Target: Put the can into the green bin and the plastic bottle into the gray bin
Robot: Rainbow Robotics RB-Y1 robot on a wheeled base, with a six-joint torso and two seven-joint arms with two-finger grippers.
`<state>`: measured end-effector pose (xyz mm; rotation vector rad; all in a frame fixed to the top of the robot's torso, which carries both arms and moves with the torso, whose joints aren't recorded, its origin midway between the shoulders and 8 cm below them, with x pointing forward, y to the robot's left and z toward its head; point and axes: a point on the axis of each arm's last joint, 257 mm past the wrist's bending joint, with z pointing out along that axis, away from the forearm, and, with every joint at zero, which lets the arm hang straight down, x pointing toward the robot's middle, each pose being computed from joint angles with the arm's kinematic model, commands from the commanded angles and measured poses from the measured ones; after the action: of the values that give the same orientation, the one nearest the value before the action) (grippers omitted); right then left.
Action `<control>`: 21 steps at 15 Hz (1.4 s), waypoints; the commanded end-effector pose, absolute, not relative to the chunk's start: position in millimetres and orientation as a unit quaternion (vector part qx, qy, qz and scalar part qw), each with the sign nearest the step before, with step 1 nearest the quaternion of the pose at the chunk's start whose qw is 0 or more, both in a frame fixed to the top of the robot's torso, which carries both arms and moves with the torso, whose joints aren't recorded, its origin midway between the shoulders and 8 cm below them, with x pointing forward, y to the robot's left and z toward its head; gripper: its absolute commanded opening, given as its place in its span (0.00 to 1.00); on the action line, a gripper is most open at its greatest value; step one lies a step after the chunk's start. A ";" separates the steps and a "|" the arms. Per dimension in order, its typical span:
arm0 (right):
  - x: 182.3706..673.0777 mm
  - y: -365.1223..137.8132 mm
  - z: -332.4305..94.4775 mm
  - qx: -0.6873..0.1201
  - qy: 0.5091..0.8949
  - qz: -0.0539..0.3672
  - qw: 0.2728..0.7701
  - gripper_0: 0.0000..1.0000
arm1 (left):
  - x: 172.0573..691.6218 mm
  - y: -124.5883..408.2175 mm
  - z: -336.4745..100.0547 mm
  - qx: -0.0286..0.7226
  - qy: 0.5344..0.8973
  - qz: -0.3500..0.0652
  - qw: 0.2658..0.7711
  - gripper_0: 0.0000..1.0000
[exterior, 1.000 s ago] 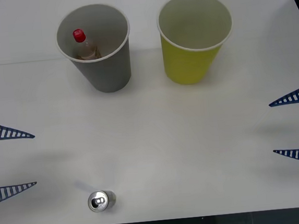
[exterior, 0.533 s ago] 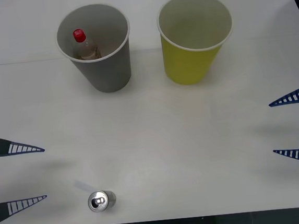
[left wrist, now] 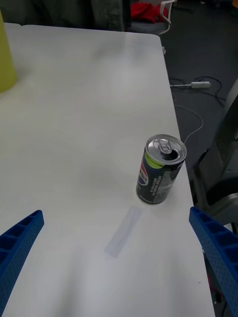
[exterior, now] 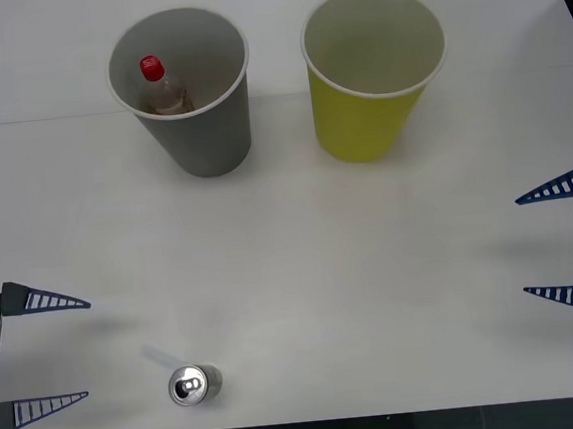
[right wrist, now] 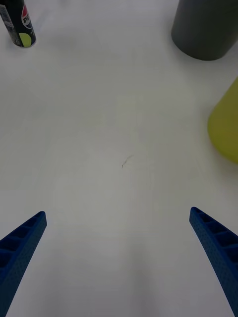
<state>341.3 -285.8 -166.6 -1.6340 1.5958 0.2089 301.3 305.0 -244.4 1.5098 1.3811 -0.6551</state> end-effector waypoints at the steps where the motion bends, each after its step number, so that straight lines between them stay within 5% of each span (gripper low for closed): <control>1: 341.3 -285.8 -166.6 -0.649 0.634 0.083 0.411 1.00 | 295.6 301.7 -251.1 0.608 0.558 -0.290 0.484 1.00; 9: 341.3 -285.8 -166.6 -0.649 0.634 0.083 0.411 1.00 | 279.9 266.1 -292.4 0.581 0.546 -0.346 0.494 1.00; 21: 341.3 -285.8 -166.6 -0.649 0.634 0.083 0.411 1.00 | 285.3 197.3 -339.2 0.570 0.543 -0.343 0.512 1.00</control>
<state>341.3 -285.8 -166.6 -1.6340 1.5957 0.2089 283.1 201.5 -336.5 1.3728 1.3046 -0.8299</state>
